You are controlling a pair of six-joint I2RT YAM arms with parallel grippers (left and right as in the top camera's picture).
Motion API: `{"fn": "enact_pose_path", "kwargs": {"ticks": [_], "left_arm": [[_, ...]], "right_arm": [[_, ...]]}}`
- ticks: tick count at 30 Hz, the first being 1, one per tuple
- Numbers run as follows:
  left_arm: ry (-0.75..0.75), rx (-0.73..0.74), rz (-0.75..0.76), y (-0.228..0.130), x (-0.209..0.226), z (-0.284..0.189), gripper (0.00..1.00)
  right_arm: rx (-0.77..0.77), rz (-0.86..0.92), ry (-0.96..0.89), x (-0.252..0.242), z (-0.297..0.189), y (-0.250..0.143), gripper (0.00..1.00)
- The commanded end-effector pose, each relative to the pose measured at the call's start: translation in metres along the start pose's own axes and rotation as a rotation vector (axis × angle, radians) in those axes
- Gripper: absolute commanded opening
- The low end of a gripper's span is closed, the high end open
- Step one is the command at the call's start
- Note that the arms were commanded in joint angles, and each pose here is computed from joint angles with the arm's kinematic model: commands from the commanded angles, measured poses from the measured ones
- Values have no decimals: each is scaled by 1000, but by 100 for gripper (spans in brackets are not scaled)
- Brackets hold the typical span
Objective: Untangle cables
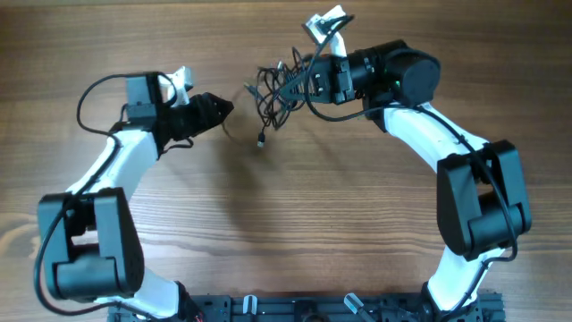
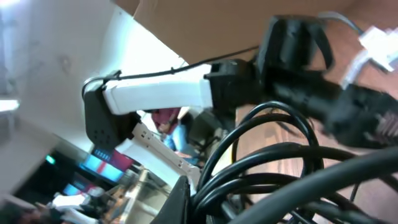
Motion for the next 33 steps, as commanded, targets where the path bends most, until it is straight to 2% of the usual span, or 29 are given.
{"fn": "enact_pose_path", "kwargs": {"ticks": [1,5,11,13,19,27,33], "left_arm": [[-297,-5,235,-3,-40,-30,59],[-535,-14,404,-15,-71,-45,61],[-505,19,427,-22,-76,-32,49],[-527,43,444,-29,-86,-26,49],[-638,92,501,-46,-118,-18,54],[-666,97,512,-50,-122,-20,54],[-610,50,466,-37,-94,-34,70]], "right_arm": [[53,36,-15,-12,-2,-14,4],[52,149,-8,-29,-2,-17,4],[35,155,-6,-31,-2,-14,4],[34,156,-6,-31,-2,-14,4],[34,153,-6,-31,-2,-14,4],[34,153,-6,-31,-2,-14,4],[34,152,-6,-31,-2,-14,4]]}}
Point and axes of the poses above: each gripper's point midway between its finger pads, its own z axis out along the fingers, its own x axis along the line the jaws close on, y = z × x, the point moved 2 cm from there along -z, back along the fingers, and after that the axes turned 6 degrees about z, right-handed, at the moved point
